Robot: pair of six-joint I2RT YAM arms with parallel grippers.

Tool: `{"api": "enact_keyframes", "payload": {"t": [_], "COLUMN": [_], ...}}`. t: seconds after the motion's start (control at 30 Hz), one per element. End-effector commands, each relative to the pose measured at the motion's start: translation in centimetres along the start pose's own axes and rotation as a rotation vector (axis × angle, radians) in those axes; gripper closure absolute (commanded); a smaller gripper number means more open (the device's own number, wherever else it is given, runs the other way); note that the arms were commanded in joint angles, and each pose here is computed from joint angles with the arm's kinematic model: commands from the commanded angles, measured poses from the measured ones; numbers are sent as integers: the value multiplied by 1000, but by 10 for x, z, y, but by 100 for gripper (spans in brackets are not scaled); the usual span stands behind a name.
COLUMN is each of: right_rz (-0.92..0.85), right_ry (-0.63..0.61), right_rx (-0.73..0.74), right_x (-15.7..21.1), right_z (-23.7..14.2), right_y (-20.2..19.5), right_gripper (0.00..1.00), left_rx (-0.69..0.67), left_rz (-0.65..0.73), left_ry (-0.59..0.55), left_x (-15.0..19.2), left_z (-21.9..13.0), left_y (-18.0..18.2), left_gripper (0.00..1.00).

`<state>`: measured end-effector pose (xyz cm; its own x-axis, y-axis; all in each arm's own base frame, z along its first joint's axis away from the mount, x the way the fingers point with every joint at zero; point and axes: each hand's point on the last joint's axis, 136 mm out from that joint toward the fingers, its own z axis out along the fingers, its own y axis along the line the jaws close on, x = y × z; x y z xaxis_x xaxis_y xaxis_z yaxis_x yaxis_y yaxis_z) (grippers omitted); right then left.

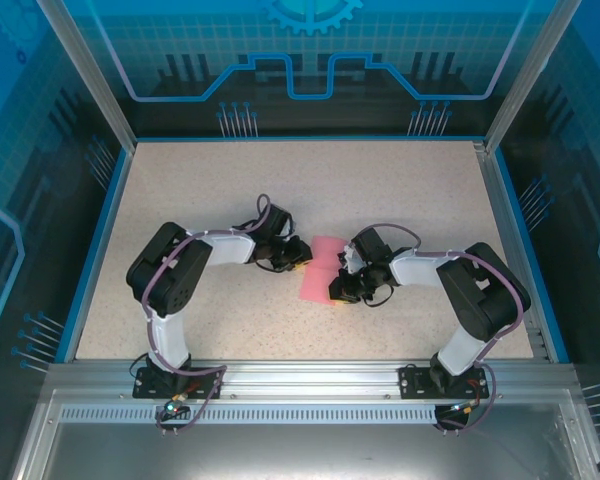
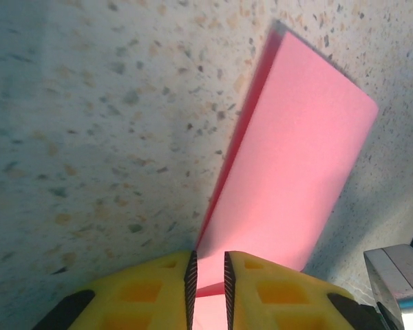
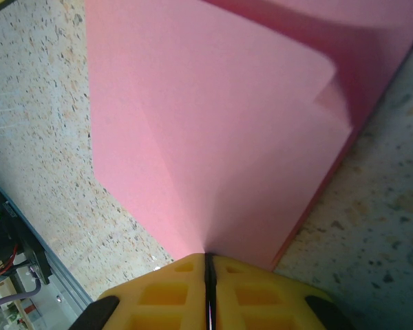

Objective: Fold a paper plane with a square sheet of paper (pick it up from the middle)
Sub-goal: Fold the triangle a second time at the center of the table.

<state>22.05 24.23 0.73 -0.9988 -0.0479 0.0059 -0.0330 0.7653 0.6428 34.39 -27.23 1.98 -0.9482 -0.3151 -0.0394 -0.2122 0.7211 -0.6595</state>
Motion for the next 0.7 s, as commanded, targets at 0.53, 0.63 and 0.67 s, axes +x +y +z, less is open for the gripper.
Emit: {"api": "enact_keyframes", "payload": {"t": [0.53, 0.63, 0.67], "right_rz": [56, 40, 31], "right_ry": [57, 39, 28], "right_rx": [81, 56, 44], "right_x": [19, 14, 11], "right_z": [-1, -5, -7], "right_y": [-20, -10, -5], "right_gripper": [89, 89, 89], "left_rx": [45, -1, -20], "left_rz": [53, 37, 35], "left_ry": [99, 108, 109], "left_x": [38, 41, 41], "left_z": [13, 22, 24], "left_y": [-19, -2, 3], "left_gripper": [82, 83, 83]}}
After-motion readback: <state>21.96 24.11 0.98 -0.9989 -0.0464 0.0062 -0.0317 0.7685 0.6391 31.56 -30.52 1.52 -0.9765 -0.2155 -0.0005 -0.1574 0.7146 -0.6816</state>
